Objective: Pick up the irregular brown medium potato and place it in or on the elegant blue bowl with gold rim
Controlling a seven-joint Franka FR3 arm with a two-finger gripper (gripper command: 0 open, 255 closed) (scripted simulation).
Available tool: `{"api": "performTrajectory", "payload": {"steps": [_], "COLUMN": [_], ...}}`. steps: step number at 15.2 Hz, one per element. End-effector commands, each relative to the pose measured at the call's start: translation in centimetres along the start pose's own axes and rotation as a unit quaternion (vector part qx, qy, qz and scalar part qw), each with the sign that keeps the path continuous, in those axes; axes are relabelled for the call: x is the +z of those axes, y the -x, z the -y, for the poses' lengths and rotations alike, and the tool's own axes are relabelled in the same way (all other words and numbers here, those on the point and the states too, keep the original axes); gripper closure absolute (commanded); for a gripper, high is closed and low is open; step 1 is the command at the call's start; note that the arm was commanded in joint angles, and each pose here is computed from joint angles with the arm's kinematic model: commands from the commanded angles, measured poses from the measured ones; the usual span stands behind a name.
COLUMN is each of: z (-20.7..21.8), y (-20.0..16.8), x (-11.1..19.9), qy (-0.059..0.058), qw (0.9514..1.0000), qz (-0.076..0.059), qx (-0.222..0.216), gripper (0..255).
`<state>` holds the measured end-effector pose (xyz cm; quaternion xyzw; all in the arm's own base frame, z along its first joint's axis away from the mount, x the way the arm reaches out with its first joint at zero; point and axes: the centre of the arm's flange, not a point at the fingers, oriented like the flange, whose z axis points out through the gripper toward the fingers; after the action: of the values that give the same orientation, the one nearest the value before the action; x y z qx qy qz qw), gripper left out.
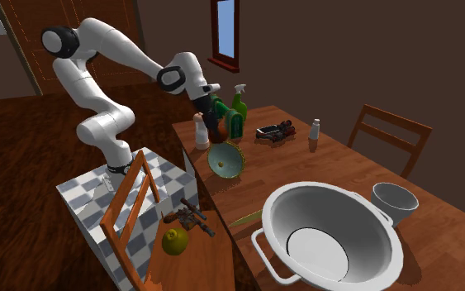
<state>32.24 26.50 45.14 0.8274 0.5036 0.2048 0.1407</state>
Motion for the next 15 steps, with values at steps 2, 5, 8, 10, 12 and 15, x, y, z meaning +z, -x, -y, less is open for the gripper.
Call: {"api": "performTrajectory", "payload": {"steps": [2,5,8,10,12,15], "z": [0.7,1.4,1.8,1.8,1.8,1.8], "y": [0.2,0.5,0.7,0.7,0.7,0.7], "x": [1.4,2.8,3.6,3.6,3.6,3.6], "qy": [0.000,0.000,0.000,0.000,0.000,0.000], "qw": [1.0000,1.0000,1.0000,1.0000,1.0000,1.0000], "qz": [0.000,0.000,0.000,0.000,0.000,0.000], "qx": [0.000,0.000,0.000,0.000,0.000,0.000], "gripper": [255,255,255,255,255,255]}}
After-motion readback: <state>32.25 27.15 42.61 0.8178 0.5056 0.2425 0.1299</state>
